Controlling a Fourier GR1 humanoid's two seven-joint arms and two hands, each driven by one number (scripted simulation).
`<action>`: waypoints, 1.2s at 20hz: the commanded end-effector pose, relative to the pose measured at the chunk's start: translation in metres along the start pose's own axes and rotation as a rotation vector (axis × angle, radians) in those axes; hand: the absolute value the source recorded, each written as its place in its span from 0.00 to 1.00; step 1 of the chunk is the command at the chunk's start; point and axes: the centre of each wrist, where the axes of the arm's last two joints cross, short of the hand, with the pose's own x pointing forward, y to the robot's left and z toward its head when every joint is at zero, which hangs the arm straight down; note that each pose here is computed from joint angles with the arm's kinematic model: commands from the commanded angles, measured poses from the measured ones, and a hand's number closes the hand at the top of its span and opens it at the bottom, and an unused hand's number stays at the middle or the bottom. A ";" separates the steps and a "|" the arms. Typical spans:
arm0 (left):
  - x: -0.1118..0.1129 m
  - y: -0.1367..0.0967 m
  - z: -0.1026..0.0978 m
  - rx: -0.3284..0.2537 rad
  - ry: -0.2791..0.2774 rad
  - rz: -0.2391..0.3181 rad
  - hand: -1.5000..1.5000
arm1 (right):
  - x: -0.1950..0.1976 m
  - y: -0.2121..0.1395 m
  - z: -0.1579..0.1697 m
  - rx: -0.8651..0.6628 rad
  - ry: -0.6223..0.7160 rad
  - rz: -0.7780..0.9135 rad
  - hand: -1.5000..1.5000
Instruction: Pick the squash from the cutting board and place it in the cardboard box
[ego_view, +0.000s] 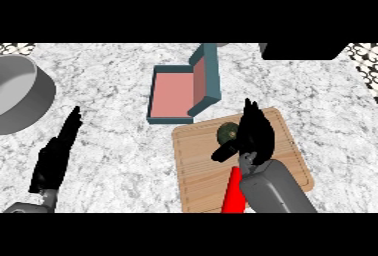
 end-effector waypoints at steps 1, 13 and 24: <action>0.001 -0.001 0.003 -0.004 0.000 0.010 0.50 | 0.000 0.014 -0.005 0.002 0.152 -0.004 0.00; 0.017 -0.020 0.002 -0.022 -0.007 0.001 0.50 | -0.004 0.024 -0.024 -0.004 0.160 -0.022 0.00; 0.012 0.003 -0.011 -0.001 -0.014 -0.005 0.50 | -0.003 0.046 -0.024 -0.004 0.160 0.006 0.00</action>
